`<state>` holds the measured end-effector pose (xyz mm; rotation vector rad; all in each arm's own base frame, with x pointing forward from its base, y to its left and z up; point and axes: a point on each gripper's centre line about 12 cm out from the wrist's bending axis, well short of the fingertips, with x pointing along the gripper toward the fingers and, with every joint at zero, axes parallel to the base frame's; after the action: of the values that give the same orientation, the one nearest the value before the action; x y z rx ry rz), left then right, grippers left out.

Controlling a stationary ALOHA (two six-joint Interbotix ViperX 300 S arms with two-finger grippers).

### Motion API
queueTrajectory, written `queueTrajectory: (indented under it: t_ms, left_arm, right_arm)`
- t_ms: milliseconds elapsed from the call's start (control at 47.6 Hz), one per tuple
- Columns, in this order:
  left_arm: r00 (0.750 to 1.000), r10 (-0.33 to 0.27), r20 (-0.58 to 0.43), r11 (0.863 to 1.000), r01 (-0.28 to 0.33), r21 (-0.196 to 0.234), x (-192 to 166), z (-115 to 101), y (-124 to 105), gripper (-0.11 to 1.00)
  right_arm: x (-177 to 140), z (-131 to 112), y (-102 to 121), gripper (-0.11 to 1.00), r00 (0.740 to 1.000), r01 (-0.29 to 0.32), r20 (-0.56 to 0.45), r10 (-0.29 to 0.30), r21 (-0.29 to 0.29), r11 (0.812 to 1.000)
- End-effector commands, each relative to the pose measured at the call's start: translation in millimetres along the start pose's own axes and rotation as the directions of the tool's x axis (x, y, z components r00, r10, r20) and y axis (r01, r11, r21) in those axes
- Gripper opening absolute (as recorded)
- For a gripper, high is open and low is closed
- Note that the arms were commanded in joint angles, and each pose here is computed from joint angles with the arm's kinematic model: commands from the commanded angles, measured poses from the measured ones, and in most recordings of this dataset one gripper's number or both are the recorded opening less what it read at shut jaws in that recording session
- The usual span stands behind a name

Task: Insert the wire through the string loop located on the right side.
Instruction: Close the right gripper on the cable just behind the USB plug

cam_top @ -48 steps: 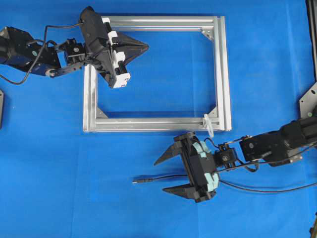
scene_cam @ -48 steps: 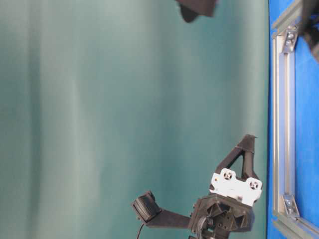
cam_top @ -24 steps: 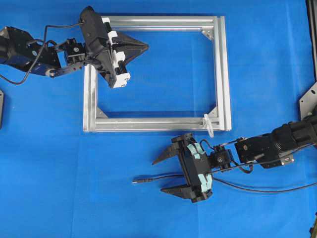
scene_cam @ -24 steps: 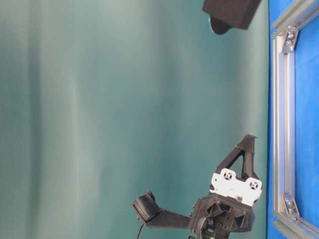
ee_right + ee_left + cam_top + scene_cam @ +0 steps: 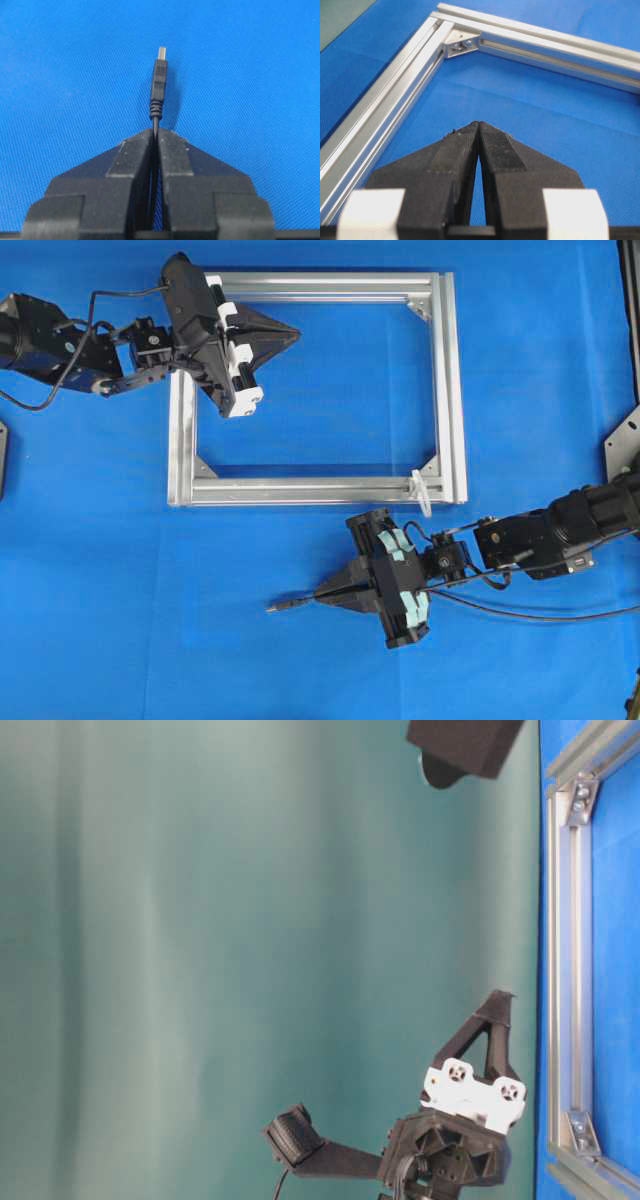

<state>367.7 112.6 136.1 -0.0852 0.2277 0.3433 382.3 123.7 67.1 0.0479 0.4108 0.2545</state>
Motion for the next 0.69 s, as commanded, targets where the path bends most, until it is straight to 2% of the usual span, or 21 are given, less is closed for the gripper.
queueTrajectory:
  t_ms: [0, 210, 357, 672]
  left_arm:
    - [0.999, -0.003, 0.046, 1.000, 0.003, 0.001, -1, 16, -1, 0.00]
    - [0.999, -0.003, 0.047, 1.000, 0.003, 0.001, -1, 16, -1, 0.00]
    - [0.999, -0.003, 0.047, 1.000, 0.003, -0.001, -1, 17, -1, 0.00]
    - [0.999, -0.003, 0.049, 1.000, 0.003, -0.001, -1, 17, -1, 0.00]
  right_arm:
    - [0, 11, 2, -0.04, 0.999, -0.006, 0.032, 0.006, -0.001, 1.000]
    - [-1, 12, 2, -0.04, 0.999, -0.006, 0.032, 0.006, 0.004, 1.000]
    - [-6, 24, 4, -0.04, 1.000, -0.008, 0.030, 0.007, 0.009, 1.000]
    - [-28, 72, 10, -0.04, 0.999, -0.019, 0.043, 0.018, 0.006, 1.000]
